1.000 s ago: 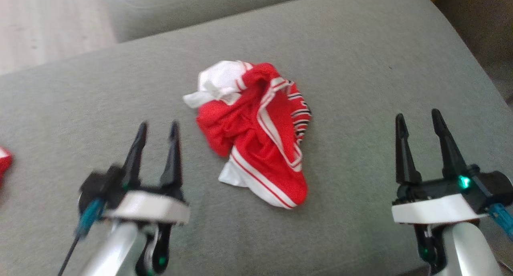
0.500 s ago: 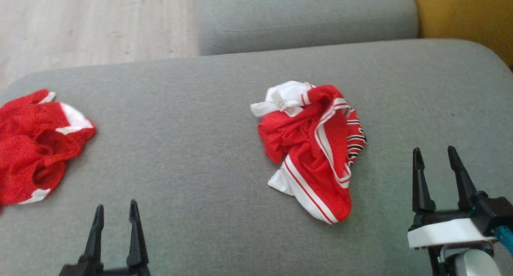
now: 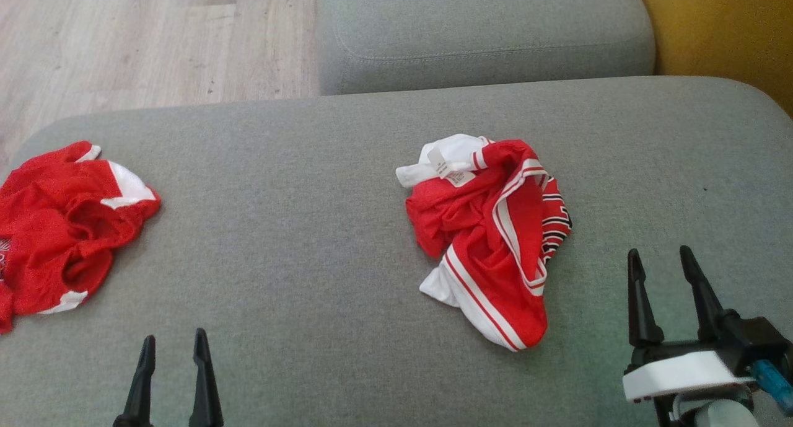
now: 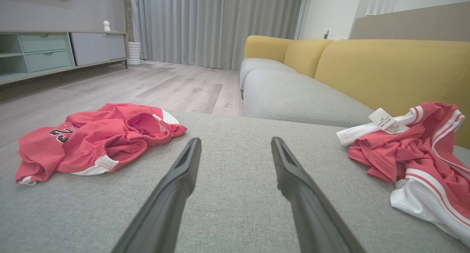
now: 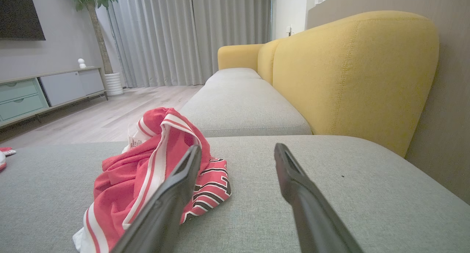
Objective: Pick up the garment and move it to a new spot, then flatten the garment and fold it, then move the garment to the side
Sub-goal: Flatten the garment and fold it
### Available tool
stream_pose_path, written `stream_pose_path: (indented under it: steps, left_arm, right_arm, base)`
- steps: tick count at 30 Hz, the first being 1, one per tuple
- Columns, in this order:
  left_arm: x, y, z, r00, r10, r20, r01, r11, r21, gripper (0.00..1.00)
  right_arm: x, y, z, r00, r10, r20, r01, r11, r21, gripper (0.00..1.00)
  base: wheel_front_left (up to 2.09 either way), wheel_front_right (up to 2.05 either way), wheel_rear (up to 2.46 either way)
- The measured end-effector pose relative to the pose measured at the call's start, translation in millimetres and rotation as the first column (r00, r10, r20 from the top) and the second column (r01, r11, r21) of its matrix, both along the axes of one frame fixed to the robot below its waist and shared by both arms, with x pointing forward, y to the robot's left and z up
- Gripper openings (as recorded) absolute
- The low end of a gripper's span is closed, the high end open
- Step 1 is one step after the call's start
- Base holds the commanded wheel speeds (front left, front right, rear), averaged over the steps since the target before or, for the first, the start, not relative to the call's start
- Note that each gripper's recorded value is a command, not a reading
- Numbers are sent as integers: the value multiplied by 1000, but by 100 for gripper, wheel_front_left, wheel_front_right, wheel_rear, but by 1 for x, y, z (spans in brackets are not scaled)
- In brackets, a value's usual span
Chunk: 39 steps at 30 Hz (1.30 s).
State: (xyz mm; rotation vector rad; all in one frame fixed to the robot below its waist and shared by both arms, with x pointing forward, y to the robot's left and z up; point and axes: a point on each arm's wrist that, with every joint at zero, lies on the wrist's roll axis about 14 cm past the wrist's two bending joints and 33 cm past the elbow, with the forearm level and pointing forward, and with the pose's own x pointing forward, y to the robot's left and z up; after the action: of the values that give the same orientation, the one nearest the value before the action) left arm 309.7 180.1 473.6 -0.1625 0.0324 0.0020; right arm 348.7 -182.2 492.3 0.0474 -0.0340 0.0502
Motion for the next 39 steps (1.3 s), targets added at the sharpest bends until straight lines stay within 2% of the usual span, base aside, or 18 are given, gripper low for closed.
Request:
stream_pose_path:
  steps: [33,39]
  left_arm:
    - [2,-3,-8,999,-30,-21,30,999,16,100]
    - [25,-35,-1,990,-144,6,143,989,26,100]
  right_arm:
    - [-3,7,-4,1000,18,-14,-18,1000,4,100]
    - [-5,5,-5,1000,10,-18,-10,1000,6,100]
  base:
    - [0,0,0]
    - [0,0,0]
